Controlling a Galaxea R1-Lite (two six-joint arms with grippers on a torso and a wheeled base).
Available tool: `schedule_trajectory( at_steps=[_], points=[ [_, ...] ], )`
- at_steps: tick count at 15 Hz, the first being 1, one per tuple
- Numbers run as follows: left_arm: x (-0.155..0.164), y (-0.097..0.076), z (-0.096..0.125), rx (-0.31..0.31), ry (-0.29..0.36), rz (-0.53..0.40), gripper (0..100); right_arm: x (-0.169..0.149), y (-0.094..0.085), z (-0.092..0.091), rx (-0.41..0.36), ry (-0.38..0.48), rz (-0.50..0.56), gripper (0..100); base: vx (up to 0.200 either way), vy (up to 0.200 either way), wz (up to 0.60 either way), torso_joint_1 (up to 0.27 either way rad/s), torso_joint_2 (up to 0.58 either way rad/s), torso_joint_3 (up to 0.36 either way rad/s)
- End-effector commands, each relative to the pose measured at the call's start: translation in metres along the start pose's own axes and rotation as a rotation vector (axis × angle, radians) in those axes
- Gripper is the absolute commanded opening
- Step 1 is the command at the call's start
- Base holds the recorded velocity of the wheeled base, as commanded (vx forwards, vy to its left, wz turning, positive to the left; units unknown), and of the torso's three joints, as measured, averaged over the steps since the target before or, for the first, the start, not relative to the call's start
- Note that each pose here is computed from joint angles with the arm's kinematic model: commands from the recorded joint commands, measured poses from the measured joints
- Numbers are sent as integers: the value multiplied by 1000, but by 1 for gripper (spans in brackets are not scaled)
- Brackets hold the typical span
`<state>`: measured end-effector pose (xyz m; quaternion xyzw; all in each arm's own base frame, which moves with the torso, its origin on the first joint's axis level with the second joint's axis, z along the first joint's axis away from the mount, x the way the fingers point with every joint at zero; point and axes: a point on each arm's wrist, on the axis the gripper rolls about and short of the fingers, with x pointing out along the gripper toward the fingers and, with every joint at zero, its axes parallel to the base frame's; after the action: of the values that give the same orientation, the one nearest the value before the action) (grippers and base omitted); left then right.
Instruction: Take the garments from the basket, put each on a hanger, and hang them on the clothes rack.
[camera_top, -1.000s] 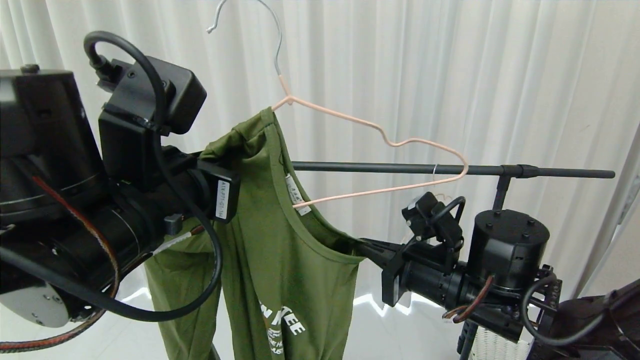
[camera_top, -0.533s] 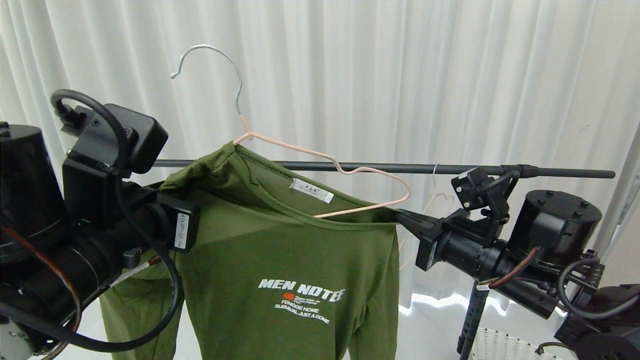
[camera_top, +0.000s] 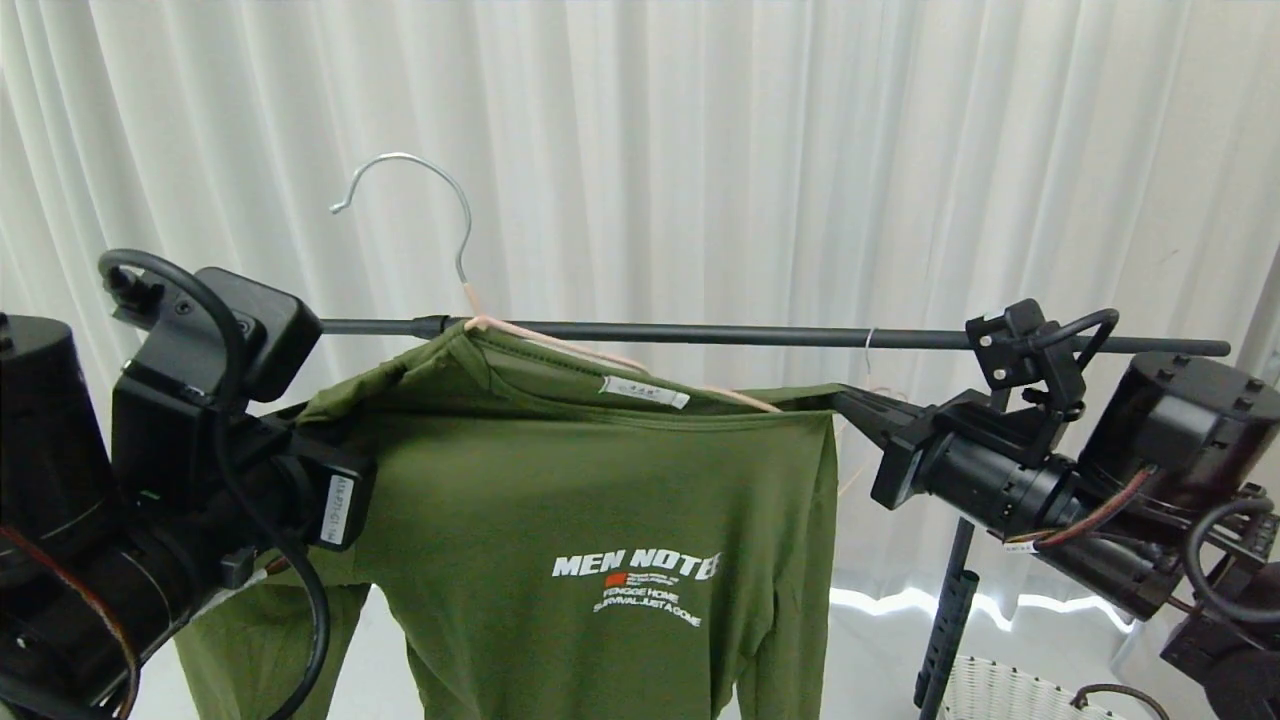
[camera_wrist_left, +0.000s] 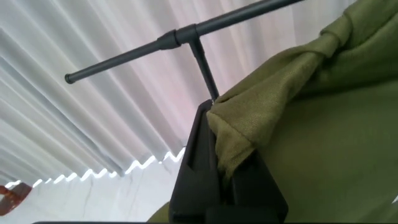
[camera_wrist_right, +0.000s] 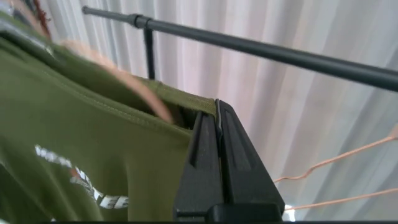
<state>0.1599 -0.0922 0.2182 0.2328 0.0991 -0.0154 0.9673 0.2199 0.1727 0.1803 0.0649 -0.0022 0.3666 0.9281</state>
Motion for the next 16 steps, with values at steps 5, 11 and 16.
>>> schedule_trajectory(
  at_steps=[5,11,16],
  points=[
    [-1,2,-10,60,25,11,0,-21,3,7,-3,-19,11,0,0,0,0,0,0,0],
    [-3,0,-6,33,-2,-7,0,-36,18,17,-24,-32,100,100,0,0,0,0,0,0],
    [2,-13,8,29,-40,-55,0,-29,23,21,-178,-38,128,100,0,0,0,0,0,0]
  ],
)
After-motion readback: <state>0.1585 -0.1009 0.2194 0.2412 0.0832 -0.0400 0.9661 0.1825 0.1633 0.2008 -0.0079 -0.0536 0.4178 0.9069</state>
